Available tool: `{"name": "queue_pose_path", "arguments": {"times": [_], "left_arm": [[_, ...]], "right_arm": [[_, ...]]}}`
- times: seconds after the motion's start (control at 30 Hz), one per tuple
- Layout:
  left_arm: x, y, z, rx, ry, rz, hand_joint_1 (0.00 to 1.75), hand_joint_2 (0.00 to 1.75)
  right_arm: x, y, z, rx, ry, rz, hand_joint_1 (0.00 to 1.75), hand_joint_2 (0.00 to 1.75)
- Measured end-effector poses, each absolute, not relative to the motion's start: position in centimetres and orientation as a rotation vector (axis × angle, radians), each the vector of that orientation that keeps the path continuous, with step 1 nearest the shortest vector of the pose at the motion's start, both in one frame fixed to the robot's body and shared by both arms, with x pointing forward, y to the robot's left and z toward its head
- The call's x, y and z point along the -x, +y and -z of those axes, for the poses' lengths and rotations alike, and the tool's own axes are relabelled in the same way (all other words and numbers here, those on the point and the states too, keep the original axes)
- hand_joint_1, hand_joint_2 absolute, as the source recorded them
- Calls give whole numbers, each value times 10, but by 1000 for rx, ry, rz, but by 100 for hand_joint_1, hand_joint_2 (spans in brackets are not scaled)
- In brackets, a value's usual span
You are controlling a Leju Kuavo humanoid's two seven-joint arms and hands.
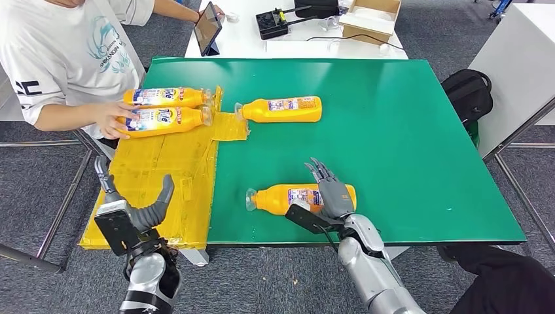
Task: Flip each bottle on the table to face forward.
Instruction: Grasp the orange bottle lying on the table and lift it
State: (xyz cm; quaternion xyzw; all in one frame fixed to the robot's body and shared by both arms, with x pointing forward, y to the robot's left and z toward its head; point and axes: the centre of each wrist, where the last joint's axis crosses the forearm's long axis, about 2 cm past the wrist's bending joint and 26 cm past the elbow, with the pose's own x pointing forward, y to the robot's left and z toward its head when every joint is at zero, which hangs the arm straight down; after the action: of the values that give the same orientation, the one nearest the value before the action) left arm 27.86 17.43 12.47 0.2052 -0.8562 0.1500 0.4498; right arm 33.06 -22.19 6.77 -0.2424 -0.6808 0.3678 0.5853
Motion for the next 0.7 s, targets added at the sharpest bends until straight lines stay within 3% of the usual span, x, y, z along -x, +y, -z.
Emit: {"name": "queue_pose_path", "arguments": {"times": [0.7], "left_arm": [[-274,155,-117,-445,-2097,-316,0,175]], "right_arm": [[-358,-243,-68,623,-1376,-967,0,175]]}}
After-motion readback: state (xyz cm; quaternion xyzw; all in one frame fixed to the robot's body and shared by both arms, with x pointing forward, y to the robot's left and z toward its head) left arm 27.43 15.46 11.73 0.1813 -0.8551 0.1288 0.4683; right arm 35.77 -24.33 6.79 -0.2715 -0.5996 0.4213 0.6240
